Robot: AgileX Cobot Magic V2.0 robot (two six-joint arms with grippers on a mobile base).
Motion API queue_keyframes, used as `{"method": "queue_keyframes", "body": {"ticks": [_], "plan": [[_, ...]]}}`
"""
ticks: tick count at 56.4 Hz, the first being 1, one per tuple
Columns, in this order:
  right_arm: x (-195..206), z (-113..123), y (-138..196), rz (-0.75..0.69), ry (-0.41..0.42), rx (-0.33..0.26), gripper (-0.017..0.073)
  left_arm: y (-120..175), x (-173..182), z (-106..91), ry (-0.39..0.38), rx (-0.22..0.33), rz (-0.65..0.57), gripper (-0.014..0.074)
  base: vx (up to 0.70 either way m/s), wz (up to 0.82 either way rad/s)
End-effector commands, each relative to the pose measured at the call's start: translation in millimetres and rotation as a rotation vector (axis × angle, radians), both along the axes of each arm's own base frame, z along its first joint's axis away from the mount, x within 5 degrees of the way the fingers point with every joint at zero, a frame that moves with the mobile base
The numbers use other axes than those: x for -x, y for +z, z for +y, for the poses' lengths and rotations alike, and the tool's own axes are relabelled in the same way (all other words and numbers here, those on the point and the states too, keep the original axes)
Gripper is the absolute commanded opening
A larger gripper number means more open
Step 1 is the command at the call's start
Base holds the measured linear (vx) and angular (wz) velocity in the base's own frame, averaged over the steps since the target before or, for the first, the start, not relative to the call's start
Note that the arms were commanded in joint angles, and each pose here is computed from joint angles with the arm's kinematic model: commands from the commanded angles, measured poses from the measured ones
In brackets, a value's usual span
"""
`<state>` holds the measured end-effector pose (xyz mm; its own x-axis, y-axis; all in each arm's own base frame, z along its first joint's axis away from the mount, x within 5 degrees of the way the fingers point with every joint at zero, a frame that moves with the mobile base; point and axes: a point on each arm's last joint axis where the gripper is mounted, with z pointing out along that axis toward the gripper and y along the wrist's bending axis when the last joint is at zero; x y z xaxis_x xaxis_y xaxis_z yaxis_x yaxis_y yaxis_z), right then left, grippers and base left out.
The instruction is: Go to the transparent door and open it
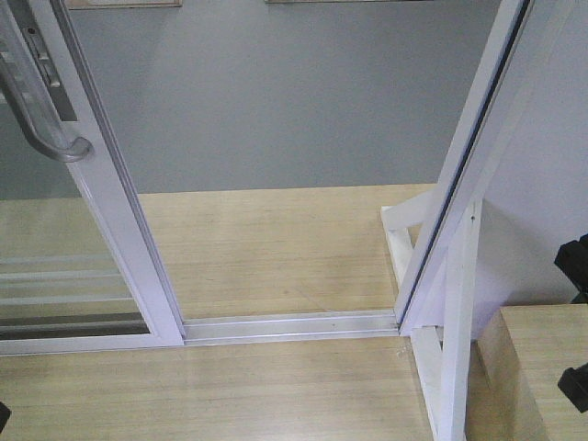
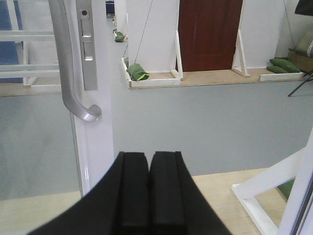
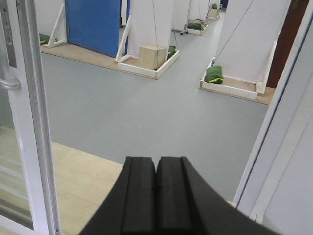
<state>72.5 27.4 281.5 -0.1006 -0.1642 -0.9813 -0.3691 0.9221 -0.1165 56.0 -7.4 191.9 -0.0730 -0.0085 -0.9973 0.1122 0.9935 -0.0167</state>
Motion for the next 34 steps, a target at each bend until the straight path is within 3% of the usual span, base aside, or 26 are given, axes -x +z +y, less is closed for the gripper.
{"method": "queue_keyframes", "body": {"ticks": [1, 12, 19, 26, 31, 34], "plan": [[-0.6, 0.0, 16.5, -0.1, -0.001, -0.027, -0.0006, 14.4, 1.6, 1.5, 0.015, 0.022, -0.111, 0.0, 0.0, 0.0], [0.7, -0.5, 14.6, -0.081, -0.002, -0.025, -0.0006, 14.4, 1.6, 1.5, 0.015, 0.022, -0.111, 0.0, 0.0, 0.0], [4.7, -1.6, -9.6, -0.052, -0.001, -0.043, -0.0006, 14.4, 1.6, 1.5, 0.015, 0.022, -0.111, 0.0, 0.0, 0.0], [9.0, -2.7, -56.6, -0.044, -0.004, -0.121, -0.0006, 14.4, 1.6, 1.5, 0.015, 0.022, -0.111, 0.0, 0.0, 0.0], [12.9, -4.6, -85.9, -0.061, -0.012, -0.214, -0.0006, 14.4, 1.6, 1.5, 0.015, 0.022, -0.111, 0.0, 0.0, 0.0], [16.5, -5.6, -86.9, -0.027, -0.013, -0.2, -0.0006, 14.4, 1.6, 1.5, 0.015, 0.022, -0.111, 0.0, 0.0, 0.0]]}}
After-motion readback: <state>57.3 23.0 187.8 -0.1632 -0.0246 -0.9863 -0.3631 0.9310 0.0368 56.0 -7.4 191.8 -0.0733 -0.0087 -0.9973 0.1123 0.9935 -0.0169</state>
